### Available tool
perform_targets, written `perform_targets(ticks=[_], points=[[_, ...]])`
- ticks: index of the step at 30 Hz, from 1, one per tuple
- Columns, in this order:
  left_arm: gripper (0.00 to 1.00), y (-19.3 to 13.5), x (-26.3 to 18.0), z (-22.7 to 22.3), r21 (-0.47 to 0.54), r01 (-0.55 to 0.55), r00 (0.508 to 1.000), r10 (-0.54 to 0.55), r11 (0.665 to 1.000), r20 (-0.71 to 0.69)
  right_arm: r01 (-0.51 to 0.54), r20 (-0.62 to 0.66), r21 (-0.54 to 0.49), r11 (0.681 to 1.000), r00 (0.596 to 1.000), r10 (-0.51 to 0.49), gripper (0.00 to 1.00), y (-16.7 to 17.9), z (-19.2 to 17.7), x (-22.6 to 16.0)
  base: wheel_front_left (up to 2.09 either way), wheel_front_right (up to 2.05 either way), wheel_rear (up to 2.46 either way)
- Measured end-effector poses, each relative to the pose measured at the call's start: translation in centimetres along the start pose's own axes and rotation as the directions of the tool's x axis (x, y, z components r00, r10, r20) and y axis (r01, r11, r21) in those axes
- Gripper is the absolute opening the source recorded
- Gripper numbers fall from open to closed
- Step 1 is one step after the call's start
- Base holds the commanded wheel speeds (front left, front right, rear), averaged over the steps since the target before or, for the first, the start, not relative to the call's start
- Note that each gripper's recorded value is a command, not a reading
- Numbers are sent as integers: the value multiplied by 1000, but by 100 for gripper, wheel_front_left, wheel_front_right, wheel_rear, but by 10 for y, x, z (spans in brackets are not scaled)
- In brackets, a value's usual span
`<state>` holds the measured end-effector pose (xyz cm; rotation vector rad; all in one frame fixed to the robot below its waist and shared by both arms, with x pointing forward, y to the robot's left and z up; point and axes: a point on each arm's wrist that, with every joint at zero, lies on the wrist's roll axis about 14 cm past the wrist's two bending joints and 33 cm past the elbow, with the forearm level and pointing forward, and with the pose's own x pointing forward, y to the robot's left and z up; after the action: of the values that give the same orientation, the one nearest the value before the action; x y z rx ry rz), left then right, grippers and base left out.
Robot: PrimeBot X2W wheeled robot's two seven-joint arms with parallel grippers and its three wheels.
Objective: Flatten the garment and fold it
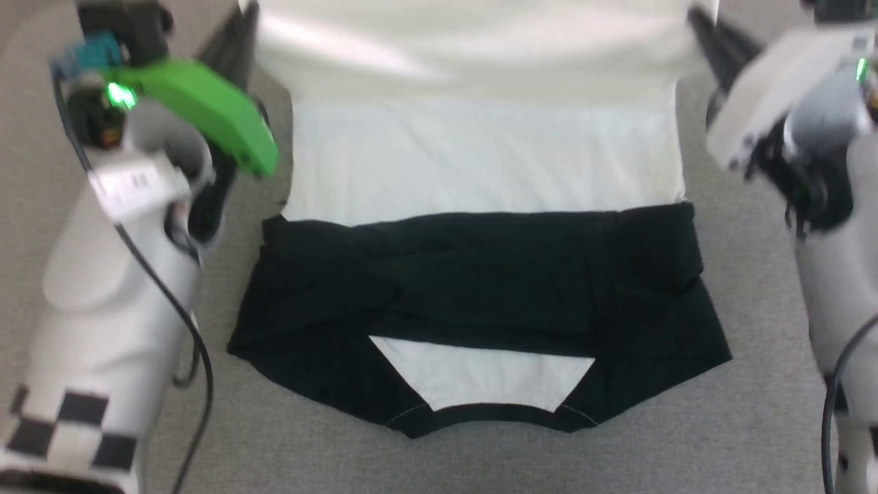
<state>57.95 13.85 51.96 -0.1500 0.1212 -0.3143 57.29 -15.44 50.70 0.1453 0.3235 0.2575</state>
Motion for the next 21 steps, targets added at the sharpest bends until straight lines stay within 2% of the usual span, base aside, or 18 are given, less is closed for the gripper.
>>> perform_targets(ticks=[10, 16, 21], points=[[0, -23, -93, -13, -115, -30, 999, 31, 993, 8, 29, -21, 160, 987, 999, -27, 0, -1, -26, -85, 0, 0, 0], [0, -28, -132, -25, -170, -75, 997, 77, 983, 1, 55, -40, 229, 972, 998, -47, 0, 0, -48, -117, 0, 0, 0], [0, -32, -163, -55, -232, -120, 992, 106, 965, -74, 84, -100, 289, 954, 993, -57, 0, 4, -80, -138, 0, 0, 0]])
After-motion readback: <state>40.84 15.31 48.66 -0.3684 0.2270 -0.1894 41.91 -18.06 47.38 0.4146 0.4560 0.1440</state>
